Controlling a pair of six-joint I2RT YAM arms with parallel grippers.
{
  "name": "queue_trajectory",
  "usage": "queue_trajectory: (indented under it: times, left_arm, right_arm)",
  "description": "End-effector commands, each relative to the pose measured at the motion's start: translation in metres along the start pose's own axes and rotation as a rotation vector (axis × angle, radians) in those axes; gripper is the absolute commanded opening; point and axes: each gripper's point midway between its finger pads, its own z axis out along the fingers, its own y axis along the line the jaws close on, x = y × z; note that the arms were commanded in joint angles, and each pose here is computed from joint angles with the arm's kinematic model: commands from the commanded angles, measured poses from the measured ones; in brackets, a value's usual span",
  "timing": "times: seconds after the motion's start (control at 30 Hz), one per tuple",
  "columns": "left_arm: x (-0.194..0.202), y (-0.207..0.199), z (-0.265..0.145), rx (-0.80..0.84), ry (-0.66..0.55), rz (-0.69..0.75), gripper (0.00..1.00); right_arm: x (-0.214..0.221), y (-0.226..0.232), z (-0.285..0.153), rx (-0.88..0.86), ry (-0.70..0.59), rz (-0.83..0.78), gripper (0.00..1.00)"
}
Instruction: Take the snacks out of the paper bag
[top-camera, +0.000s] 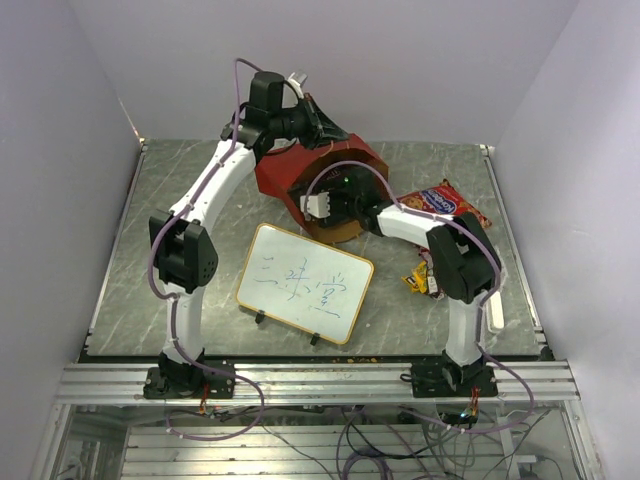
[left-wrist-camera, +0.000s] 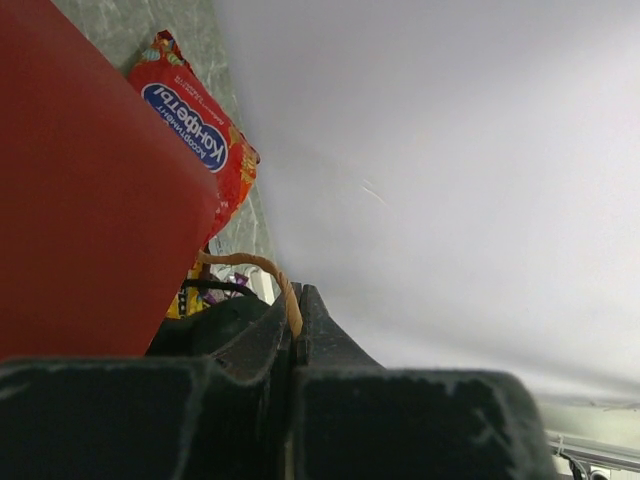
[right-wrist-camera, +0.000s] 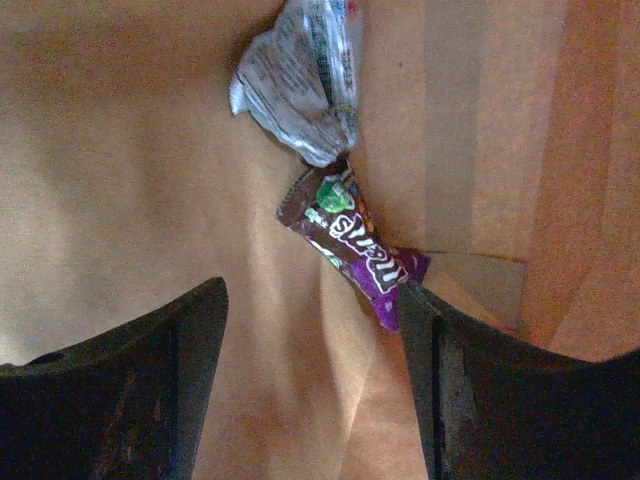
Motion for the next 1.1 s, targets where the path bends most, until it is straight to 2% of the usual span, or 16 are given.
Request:
queue_trajectory:
  times: [0.0, 0.4, 0.9, 1.0, 1.07]
  left_arm:
    - [0.007, -0.009, -0.002, 0.023, 0.045, 0.024, 0.07]
    - [0.015, -0.001, -0.008, 0.007, 0.063, 0.032, 0.07]
    - [0.028, 0.015, -0.019, -0.06, 0.102, 0.049, 0.07]
    - [0.029, 0.017, -0.022, -0.078, 0.099, 0.057, 0.07]
    - [0.028, 0.018, -0.023, -0.083, 0.095, 0.055, 0.07]
  right_arm:
    - [0.018, -0.013, 0.02, 0.023, 0.078, -0.081, 0.69]
    - [0.058, -0.012, 0.078, 0.054, 0.167, -0.041, 0.7]
    - [0.087, -0.031, 0.119, 0.144, 0.173, -0.042, 0.69]
    - [0.083, -0.036, 0.124, 0.163, 0.147, -0.023, 0.66]
    - [0.08, -0.039, 0.126, 0.173, 0.133, -0.012, 0.59]
